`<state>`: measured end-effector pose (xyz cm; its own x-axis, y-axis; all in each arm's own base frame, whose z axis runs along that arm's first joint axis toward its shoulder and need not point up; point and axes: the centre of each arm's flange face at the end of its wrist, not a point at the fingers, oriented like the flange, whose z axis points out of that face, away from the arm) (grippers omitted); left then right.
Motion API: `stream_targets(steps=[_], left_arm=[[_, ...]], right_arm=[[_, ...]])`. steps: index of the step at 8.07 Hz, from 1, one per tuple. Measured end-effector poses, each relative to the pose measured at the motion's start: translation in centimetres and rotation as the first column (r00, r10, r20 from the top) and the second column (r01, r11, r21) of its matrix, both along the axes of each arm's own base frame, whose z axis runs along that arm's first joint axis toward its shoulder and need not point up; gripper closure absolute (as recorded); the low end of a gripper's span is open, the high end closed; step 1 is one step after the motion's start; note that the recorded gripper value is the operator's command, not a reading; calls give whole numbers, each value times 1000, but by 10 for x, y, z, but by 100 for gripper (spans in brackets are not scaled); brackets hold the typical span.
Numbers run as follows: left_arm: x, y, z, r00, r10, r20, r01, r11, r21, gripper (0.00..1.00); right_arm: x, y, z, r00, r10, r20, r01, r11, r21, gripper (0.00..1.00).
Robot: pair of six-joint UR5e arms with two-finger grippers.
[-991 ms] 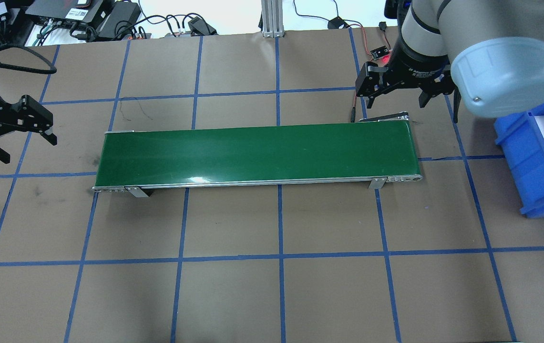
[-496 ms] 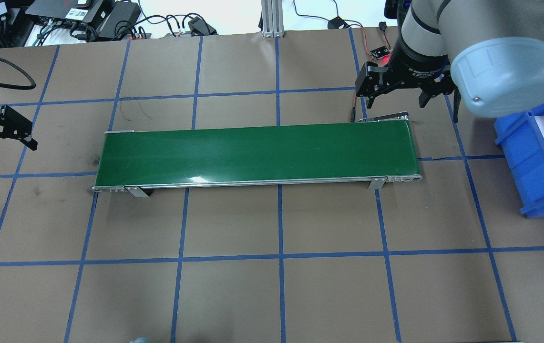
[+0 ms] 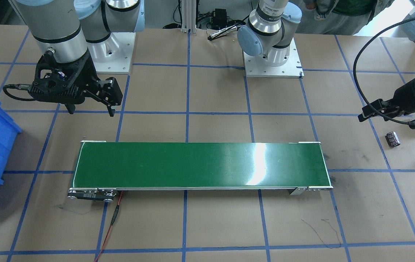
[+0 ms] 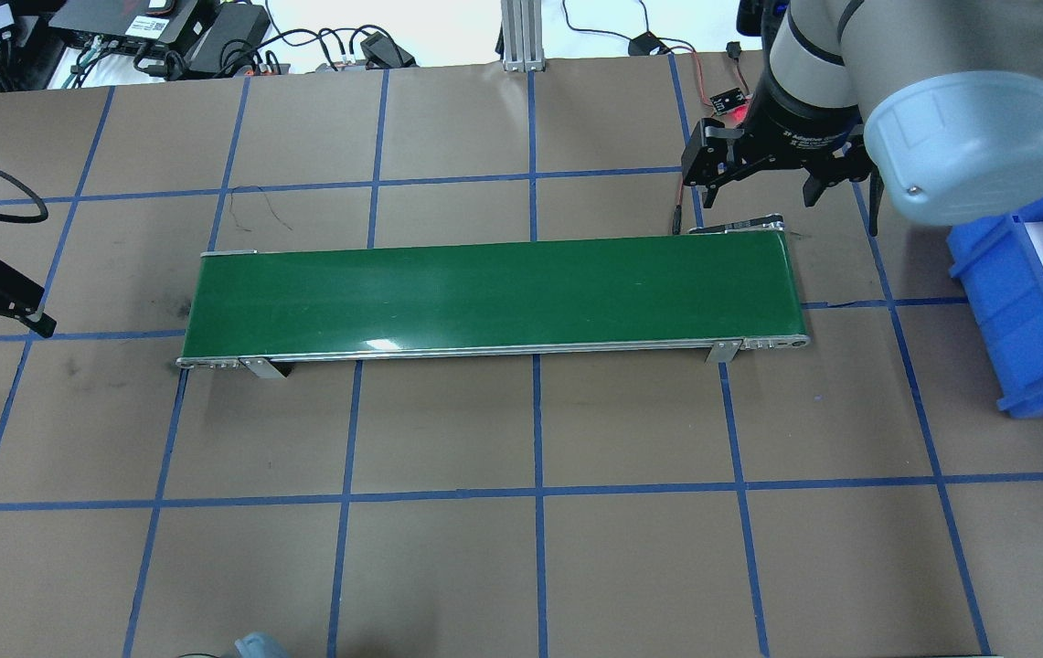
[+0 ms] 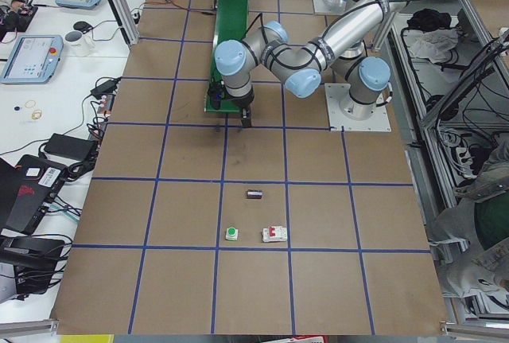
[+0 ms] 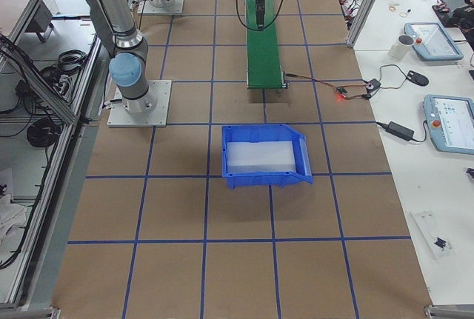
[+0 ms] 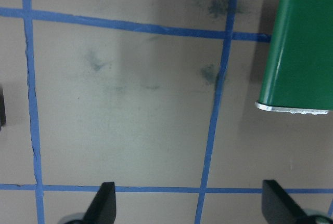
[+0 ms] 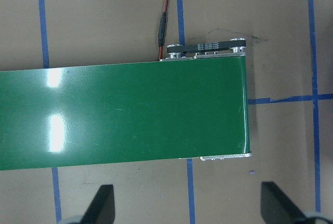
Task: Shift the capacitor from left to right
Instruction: 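Lower the left gripper over the brown capacitor and close on it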
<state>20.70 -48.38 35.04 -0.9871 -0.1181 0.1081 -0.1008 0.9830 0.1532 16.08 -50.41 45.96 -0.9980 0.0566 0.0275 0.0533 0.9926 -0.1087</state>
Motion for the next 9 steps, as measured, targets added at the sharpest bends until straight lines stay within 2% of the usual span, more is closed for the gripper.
stream_targets(steps=[3, 6, 9], left_arm=[[43, 18, -28, 999, 37, -26, -36, 999, 21, 0], [107, 35, -54, 999, 34, -18, -34, 999, -16, 0], [141, 35, -82, 1000, 10, 19, -10, 999, -39, 0]], right_arm=[[0, 0, 0, 1000, 0, 0, 0, 1000, 0, 0], [0, 0, 0, 1000, -1, 4, 1, 1000, 1, 0], [0, 0, 0, 1000, 0, 4, 0, 1000, -1, 0]])
